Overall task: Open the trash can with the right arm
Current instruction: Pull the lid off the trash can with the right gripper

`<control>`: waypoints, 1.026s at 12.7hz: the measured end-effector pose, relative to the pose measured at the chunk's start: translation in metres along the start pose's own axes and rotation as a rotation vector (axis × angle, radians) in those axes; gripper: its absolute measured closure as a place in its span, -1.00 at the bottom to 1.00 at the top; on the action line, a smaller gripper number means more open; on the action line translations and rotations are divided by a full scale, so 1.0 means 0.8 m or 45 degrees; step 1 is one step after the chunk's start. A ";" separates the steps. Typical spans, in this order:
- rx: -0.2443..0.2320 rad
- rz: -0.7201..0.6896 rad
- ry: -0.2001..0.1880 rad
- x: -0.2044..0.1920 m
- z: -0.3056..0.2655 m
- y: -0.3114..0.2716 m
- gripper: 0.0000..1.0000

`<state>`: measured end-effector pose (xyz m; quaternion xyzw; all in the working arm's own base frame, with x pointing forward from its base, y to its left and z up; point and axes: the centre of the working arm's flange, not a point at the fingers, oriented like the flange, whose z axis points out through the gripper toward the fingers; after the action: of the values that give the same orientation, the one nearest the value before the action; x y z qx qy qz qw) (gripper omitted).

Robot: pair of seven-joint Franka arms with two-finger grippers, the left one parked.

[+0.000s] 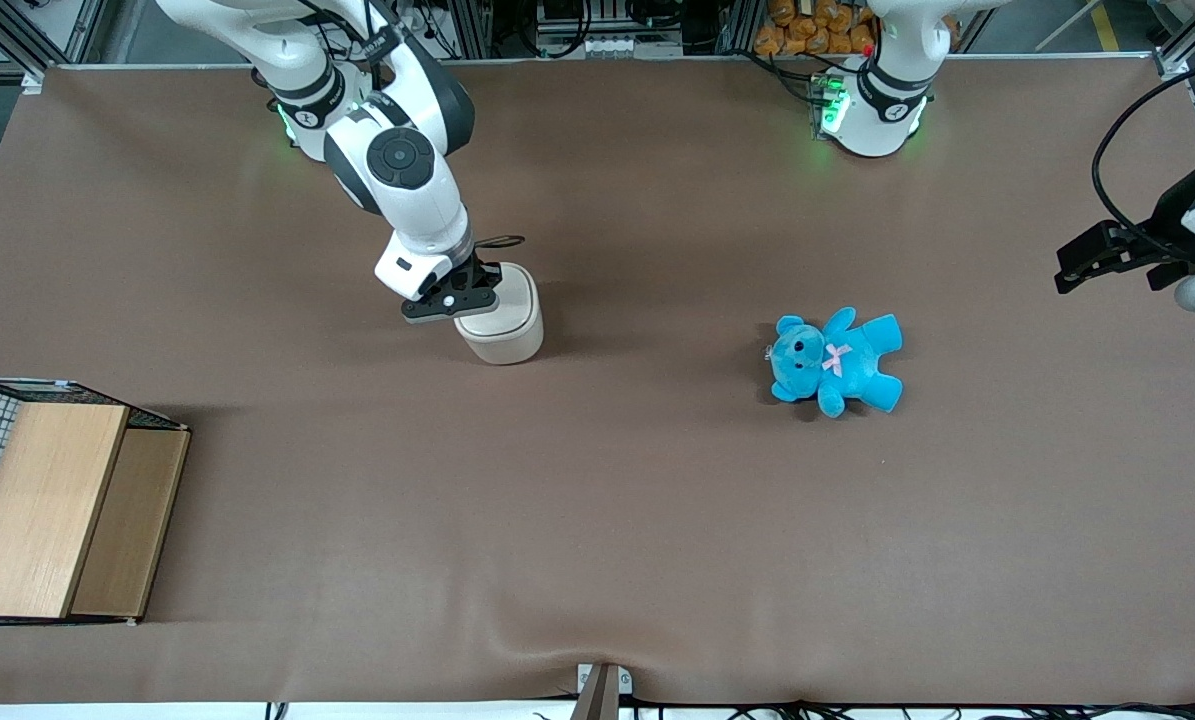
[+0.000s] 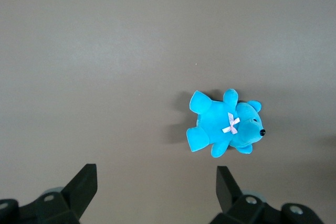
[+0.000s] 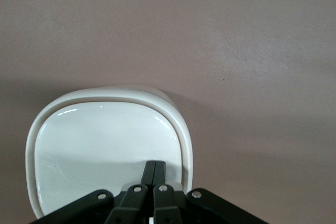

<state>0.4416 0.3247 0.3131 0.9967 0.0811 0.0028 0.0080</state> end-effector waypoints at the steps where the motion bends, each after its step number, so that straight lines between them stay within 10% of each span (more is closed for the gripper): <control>1: 0.001 0.007 0.002 0.001 -0.001 0.000 0.98; 7: -0.028 0.078 -0.016 0.047 -0.103 -0.005 0.89; 13: -0.108 0.196 0.022 0.074 -0.277 0.104 -0.40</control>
<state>0.5122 0.2559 0.5366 0.9987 0.0042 0.0155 0.0491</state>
